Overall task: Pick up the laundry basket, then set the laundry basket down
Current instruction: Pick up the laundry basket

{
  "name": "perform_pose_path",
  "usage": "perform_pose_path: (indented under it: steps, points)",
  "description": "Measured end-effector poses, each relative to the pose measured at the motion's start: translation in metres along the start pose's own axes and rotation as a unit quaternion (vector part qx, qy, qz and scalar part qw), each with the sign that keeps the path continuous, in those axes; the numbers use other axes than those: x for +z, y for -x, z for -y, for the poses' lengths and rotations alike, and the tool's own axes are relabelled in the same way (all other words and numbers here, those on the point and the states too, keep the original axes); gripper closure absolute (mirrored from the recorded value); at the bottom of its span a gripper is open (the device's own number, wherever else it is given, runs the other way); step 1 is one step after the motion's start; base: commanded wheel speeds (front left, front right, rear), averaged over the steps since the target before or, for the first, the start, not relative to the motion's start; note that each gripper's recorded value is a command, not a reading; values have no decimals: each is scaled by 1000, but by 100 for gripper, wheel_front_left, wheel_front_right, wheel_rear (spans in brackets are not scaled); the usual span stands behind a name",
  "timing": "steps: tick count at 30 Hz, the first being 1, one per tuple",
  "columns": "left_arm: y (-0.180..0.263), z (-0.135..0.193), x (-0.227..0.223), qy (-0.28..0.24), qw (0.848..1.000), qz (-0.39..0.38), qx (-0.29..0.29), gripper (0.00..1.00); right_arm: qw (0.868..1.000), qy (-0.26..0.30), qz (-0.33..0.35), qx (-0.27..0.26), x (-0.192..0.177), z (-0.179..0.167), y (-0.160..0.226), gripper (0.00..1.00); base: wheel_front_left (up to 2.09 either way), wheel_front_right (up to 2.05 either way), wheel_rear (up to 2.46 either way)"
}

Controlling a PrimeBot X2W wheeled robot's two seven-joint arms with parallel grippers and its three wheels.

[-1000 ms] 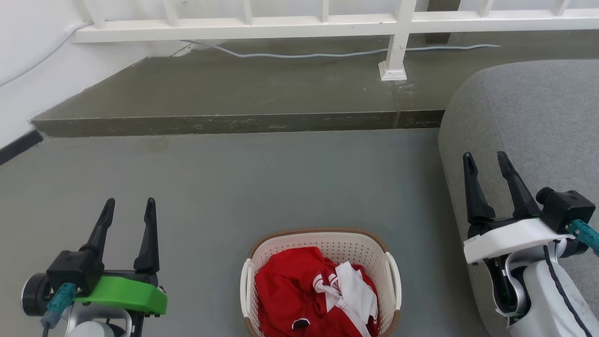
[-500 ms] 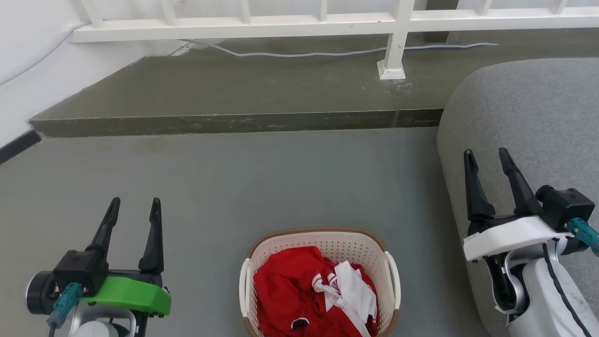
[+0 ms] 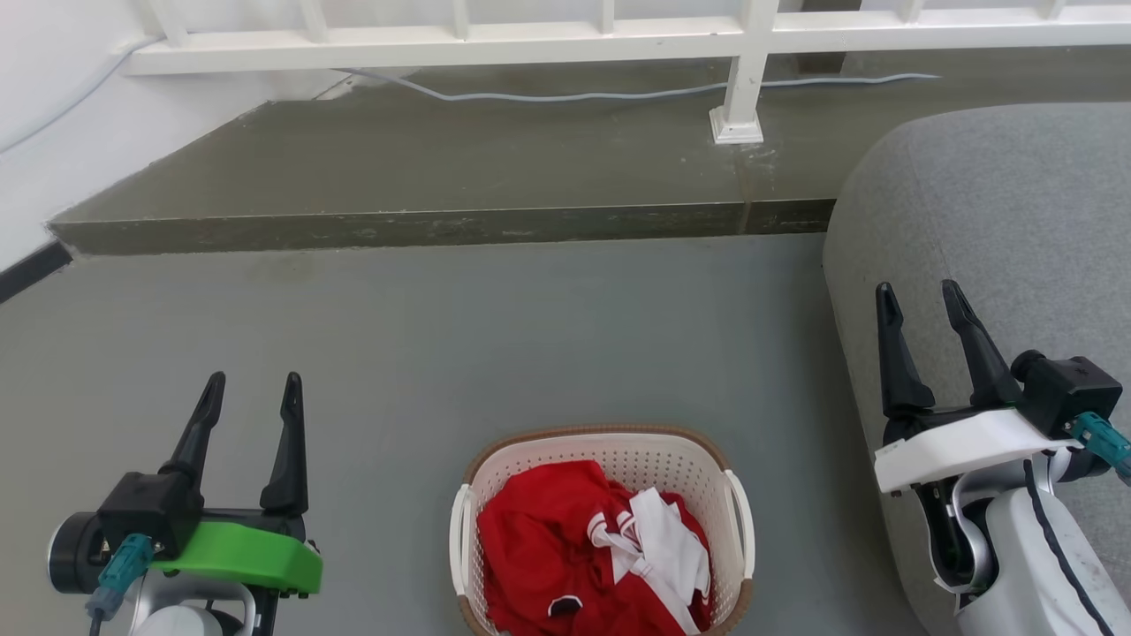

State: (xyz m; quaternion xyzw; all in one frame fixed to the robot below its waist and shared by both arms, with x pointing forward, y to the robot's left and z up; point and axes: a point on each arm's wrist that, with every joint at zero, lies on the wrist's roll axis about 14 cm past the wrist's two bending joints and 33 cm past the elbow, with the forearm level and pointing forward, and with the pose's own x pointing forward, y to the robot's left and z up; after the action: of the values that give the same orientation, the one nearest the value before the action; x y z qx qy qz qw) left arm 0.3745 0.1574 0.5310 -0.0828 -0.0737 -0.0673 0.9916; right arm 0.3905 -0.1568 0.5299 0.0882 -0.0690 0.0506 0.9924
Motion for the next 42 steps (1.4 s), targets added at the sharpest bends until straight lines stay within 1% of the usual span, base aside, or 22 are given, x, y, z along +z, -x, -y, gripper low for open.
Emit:
perform_pose_path:
  steps: [8,17,24,27,30,35,42]
  points:
    - [-3,-1,-5,2,1000,-6,2,0,1000,-4,-10,-5,-8,2,-1,0,0,0,0]
    - [-22,5,-21,18,1000,-21,-10,0,999,-3,-50,-18,-37,11,-6,0,0,0,0]
    - [-37,10,-52,33,998,-59,-20,0,994,-6,-107,-29,-78,20,-7,0,0,0,0]
    - [-43,10,-68,51,996,-76,-16,0,990,-6,-135,-30,-98,21,-7,0,0,0,0]
    - [-49,19,-87,60,993,-100,-29,0,987,-5,-158,-28,-116,21,-10,0,0,0,0]
    - [-53,32,-123,73,985,-148,-52,0,978,-7,-209,-17,-152,19,-9,0,0,0,0]
    - [-47,33,-182,91,967,-230,-54,0,963,-10,-268,-11,-197,19,-8,0,0,0,0]
